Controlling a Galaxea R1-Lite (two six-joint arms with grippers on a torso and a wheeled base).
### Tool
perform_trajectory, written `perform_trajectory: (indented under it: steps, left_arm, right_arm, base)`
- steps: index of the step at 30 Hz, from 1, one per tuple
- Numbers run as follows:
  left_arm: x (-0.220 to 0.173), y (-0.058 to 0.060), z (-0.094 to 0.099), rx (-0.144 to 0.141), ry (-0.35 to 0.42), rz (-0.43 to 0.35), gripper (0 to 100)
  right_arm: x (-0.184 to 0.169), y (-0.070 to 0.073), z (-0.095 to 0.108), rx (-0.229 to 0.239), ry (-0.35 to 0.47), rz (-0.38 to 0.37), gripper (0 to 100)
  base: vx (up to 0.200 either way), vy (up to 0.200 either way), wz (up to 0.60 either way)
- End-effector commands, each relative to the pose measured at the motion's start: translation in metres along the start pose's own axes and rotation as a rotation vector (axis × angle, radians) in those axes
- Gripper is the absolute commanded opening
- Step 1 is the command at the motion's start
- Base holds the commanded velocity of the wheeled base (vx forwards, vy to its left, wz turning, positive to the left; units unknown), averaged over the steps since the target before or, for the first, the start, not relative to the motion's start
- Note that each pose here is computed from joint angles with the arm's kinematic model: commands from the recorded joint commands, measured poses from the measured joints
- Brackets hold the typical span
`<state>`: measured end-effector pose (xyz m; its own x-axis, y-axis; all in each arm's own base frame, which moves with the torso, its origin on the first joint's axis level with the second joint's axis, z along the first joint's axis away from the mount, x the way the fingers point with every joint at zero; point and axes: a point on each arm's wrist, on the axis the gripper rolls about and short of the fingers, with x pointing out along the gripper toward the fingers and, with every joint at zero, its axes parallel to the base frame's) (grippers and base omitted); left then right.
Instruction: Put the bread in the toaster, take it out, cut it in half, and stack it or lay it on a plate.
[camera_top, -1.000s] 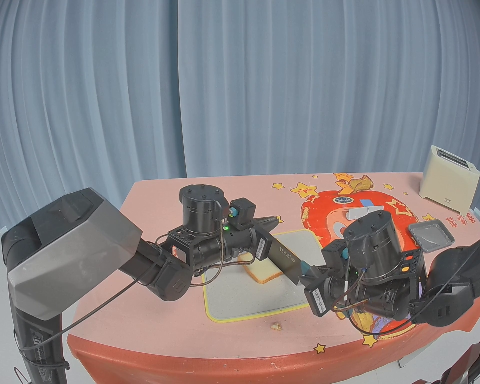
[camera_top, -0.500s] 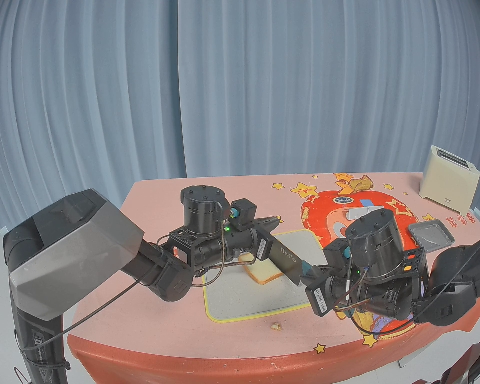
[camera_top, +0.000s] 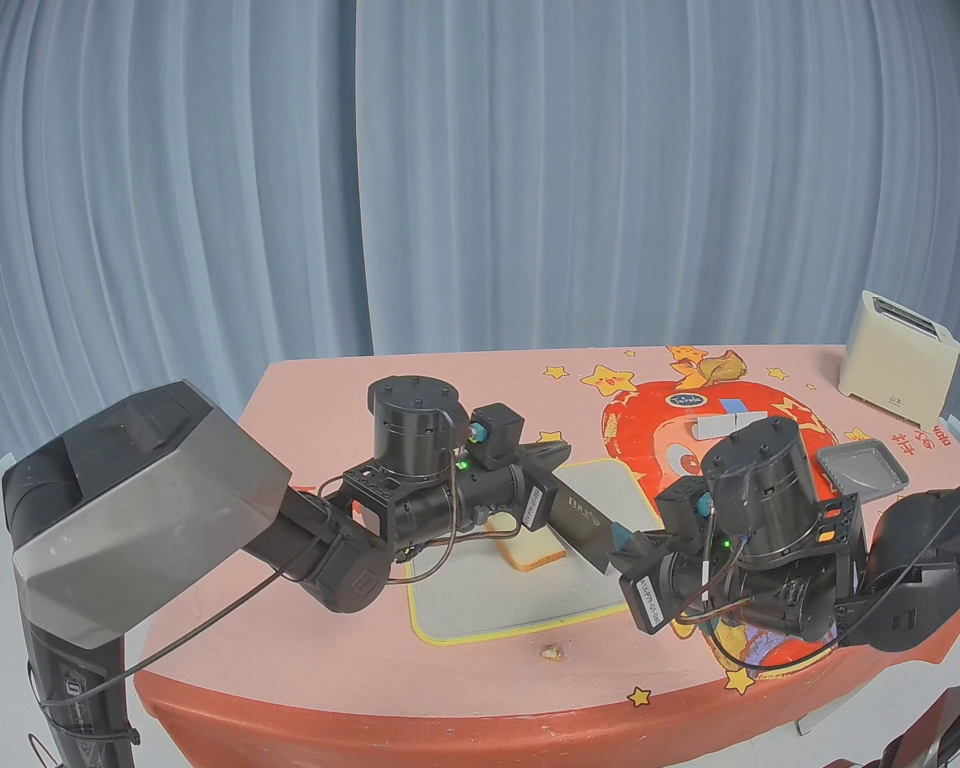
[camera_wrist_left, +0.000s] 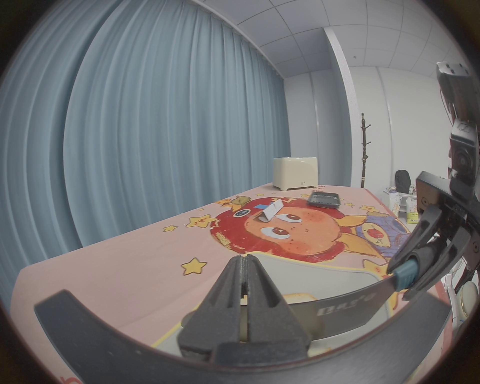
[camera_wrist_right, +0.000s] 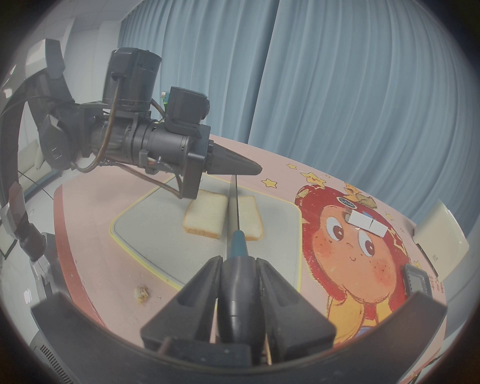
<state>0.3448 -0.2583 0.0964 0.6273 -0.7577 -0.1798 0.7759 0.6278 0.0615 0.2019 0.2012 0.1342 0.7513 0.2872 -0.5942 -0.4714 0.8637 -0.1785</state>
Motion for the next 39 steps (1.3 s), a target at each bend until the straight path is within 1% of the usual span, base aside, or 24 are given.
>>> perform_trajectory:
  steps: [1, 7, 11, 15, 20, 22, 25, 27, 32, 39]
  left_arm:
    - [0.002, -0.005, 0.001, 0.003, -0.003, -0.013, 0]
    - [0.002, -0.005, 0.004, 0.005, -0.014, -0.013, 0]
    - [-0.001, -0.004, 0.003, 0.001, -0.003, -0.008, 0]
    - [-0.004, -0.003, -0.001, -0.002, 0.013, -0.002, 0]
    - [-0.003, -0.004, -0.01, -0.006, 0.034, -0.003, 0]
    - [-0.003, -0.004, -0.009, -0.006, 0.031, -0.002, 0]
    - [-0.001, -0.004, -0.005, -0.002, 0.017, -0.003, 0]
    - [-0.001, -0.003, 0.002, 0.003, -0.005, -0.002, 0]
    - [0.0, -0.002, 0.01, 0.009, -0.029, 0.004, 0]
    - [-0.001, -0.002, 0.005, 0.006, -0.015, 0.002, 0]
  right_arm:
    - [-0.005, -0.001, 0.003, 0.005, -0.019, 0.002, 0]
    - [-0.003, 0.001, 0.001, -0.001, -0.012, 0.004, 0]
    - [-0.002, 0.004, -0.002, -0.009, 0.0, 0.009, 0]
    - [0.002, 0.005, -0.003, -0.012, 0.01, 0.007, 0]
    - [-0.001, 0.004, -0.001, -0.005, -0.009, 0.004, 0]
    - [-0.002, 0.003, 0.0, -0.004, -0.013, 0.004, 0]
    - [0.0, 0.003, -0.002, -0.008, 0.001, 0.002, 0]
    - [0.003, 0.004, -0.003, -0.011, 0.01, -0.001, 0]
    - [0.006, 0.003, -0.001, -0.001, 0.0, -0.006, 0]
    - [0.003, 0.003, -0.001, -0.004, 0.001, -0.004, 0]
  base:
    - [0.0, 0.0, 0.0]
    - [0.0, 0.0, 0.0]
    - [0.0, 0.0, 0.0]
    - [0.0, 0.0, 0.0]
    - [0.0, 0.0, 0.0]
    - [0.0, 0.0, 0.0]
    - [0.0, 0.0, 0.0]
    - [0.0, 0.0, 0.0]
    - [0.0, 0.0, 0.0]
    - [0.0, 0.0, 0.0]
